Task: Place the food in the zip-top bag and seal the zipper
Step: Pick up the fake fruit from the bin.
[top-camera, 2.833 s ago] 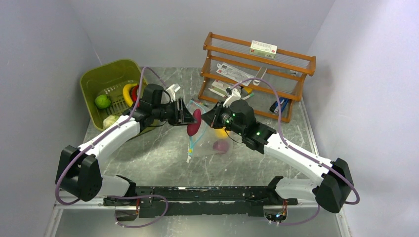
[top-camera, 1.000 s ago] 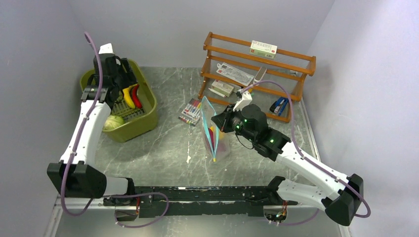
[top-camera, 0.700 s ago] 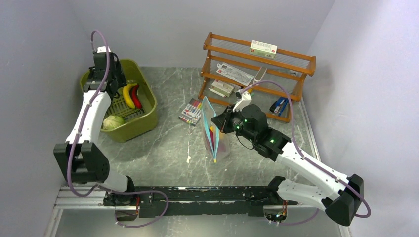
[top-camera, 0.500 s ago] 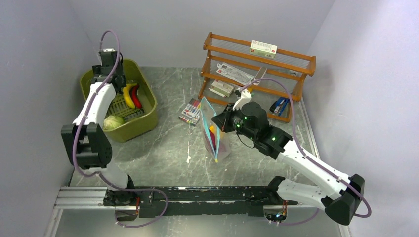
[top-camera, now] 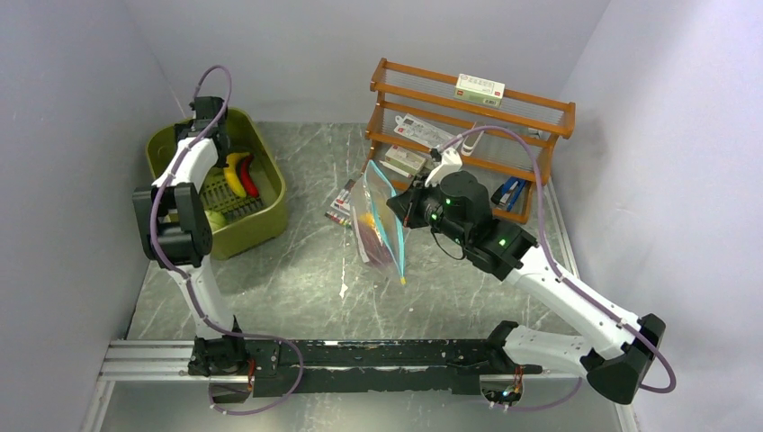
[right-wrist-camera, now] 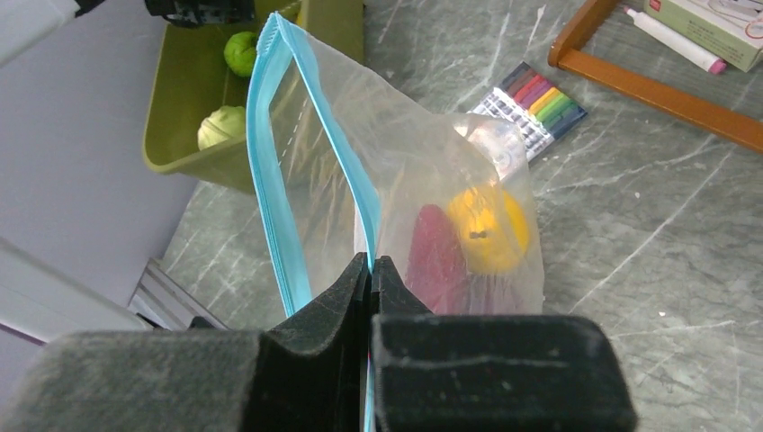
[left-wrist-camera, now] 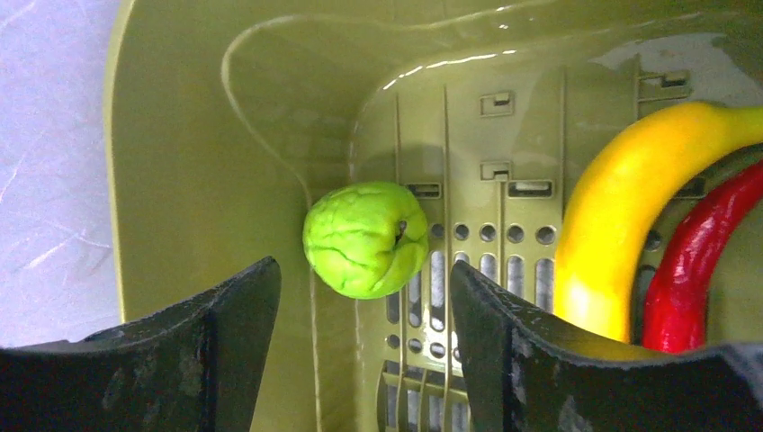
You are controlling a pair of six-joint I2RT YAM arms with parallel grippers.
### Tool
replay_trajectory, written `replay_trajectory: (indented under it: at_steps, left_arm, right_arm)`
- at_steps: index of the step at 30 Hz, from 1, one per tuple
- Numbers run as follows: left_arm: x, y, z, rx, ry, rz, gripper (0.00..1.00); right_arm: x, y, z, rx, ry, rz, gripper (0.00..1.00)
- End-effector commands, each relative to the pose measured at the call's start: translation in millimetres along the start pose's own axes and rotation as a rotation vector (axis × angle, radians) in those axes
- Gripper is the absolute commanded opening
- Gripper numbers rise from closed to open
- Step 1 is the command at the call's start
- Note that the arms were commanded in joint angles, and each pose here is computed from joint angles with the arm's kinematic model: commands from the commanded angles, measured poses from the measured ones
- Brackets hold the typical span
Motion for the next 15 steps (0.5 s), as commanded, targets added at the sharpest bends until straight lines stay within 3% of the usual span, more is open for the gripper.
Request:
replay_trajectory:
  at_steps: [1,7,15]
  left_arm:
    - [-7.9,22.7,-3.8,-0.043,-0.021,-0.050,0.69]
    - [3.5,19.1,13.2,-0.026,0.039,-0.014,0.75]
    - [6.4,9.3,22.5,0.027,0.060,-0.013,0.74]
  right_arm:
    - [-8.0,0.6,-0.6,0.025,-0.025,-0.018,0.00]
    - [-8.8,2.4,2.5,0.015,-0.025,-0.024,0.00]
    - [-10.8,1.7,-3.0,0.016,-0.046,-0.016,0.00]
Point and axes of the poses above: each gripper's point midway between its finger pads, its own z axis out along the fingers, its own y axis along the line the jaws close on, x = y × z, the point moved 7 cm from there along -z, back along the fingers, and after that the axes turned 2 degrees about z, right-handed, at the moved point
